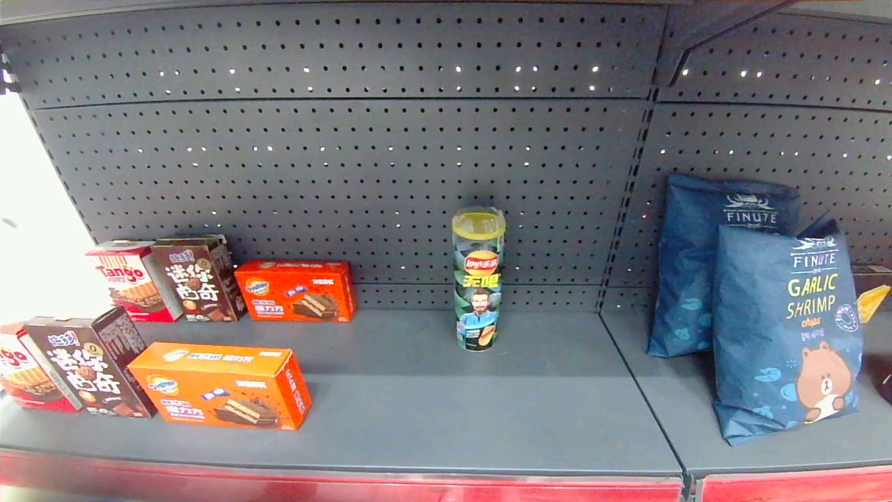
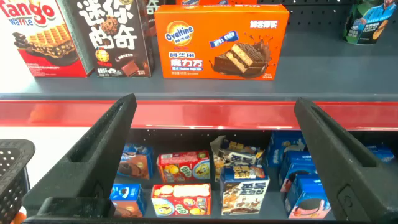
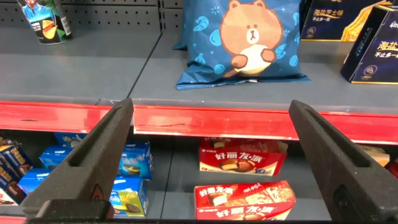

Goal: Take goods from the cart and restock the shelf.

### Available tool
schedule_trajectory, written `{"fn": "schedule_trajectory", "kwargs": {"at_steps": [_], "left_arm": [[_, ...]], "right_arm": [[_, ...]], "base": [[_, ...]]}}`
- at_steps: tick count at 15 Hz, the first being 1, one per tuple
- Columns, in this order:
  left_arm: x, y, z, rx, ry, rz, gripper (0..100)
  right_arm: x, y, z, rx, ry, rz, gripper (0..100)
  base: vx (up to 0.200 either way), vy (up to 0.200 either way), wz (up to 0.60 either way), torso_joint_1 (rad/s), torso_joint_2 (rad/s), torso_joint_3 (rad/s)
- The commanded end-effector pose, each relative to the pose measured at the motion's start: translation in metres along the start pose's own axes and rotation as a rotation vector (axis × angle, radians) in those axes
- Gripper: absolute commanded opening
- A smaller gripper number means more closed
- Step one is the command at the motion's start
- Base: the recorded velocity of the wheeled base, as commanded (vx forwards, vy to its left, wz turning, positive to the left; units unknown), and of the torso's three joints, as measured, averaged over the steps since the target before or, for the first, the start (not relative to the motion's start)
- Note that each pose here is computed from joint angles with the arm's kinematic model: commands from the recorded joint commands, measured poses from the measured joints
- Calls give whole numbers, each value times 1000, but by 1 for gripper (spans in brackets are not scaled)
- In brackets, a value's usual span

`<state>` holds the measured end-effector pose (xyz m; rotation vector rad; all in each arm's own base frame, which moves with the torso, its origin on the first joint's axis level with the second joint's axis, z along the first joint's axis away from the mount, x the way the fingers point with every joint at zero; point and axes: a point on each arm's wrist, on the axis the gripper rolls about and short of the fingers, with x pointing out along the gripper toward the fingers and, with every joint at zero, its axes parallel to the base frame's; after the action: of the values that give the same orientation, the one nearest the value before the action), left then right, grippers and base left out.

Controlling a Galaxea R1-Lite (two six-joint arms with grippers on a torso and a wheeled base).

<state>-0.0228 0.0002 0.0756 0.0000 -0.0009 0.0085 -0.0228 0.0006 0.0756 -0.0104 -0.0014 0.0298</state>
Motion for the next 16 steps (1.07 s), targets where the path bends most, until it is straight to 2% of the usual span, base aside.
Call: {"fn": "schedule_trajectory", "kwargs": {"at_steps": [1,11,16], "left_arm": [[0,0,0,0,-1,1,100],[0,0,0,0,-1,1,100],[0,0,0,0,-1,1,100]], "right_arm": [[0,0,0,0,0,1,100],[0,0,0,-2,0,2,100],[0,0,0,-2,0,1,100]], "base": [[0,0,0,0,0,0],[0,0,0,0,0,0],[0,0,600,4,3,2]]}}
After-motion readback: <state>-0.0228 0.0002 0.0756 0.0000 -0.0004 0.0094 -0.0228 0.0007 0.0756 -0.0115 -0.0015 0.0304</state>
